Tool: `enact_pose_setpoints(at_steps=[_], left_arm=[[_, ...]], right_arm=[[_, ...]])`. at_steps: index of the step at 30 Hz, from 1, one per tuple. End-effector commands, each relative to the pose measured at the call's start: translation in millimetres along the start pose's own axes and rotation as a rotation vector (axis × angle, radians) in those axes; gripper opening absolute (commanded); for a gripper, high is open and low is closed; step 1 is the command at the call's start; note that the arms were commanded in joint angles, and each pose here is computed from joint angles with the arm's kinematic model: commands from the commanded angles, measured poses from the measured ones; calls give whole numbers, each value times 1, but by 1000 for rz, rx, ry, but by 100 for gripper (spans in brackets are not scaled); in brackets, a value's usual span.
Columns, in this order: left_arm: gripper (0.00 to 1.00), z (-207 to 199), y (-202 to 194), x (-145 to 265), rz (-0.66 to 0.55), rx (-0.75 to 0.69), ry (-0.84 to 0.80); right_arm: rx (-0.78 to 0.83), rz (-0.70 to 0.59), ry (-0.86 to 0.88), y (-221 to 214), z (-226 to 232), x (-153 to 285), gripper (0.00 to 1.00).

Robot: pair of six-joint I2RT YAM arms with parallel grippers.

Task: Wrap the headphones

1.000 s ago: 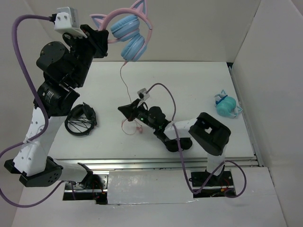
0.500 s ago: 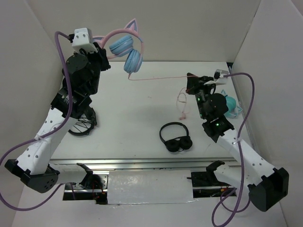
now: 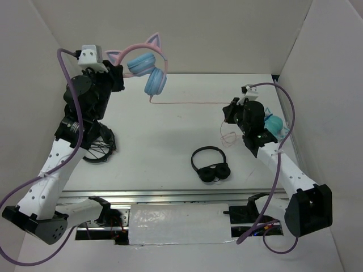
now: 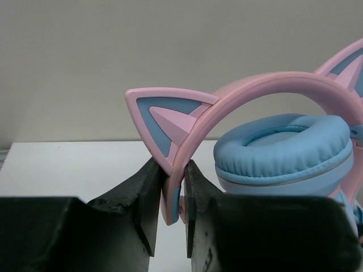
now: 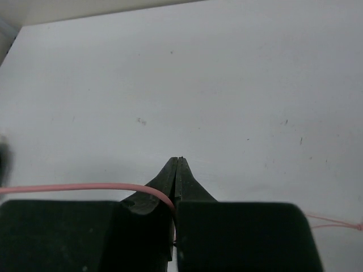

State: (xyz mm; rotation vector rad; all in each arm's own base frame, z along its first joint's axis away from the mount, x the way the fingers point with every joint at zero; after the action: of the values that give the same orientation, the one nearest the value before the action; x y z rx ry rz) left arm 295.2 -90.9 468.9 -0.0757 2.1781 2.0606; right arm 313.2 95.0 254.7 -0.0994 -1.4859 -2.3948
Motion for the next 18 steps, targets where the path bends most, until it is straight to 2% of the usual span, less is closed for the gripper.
enact_pose_setpoints(at_steps=[1,3,4,8,13,18], left_arm=[[0,-19,34,19,-221,-48,-294],[0,-27,24,21,-215,-66,-382],[0,-38,11,24,-203,-113,-506],[0,-61,-27,27,-147,-228,-773],[0,-73,-78,26,-44,-353,-888],[0,-79,-123,32,85,-414,-890]], right_arm=[[45,21,101,18,8,-1,0],[92,57,179,17,16,-1,0],[119,83,195,16,17,-5,0],[143,160,234,17,28,-15,0],[150,226,130,36,39,-36,0],[131,219,50,76,63,-52,0]])
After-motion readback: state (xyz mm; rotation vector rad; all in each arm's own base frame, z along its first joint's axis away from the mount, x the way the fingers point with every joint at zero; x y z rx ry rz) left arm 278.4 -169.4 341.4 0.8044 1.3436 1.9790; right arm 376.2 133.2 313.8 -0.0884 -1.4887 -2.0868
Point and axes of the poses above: each gripper's point midway between its finger pads, its own x axis back along the fingers, its own z axis along the line the jaws close on, y = z × x, the point moved 7 cm from there along x, back along the fingers, and after that the axes turned 10 degrees about -x, right-handed, at the moved point
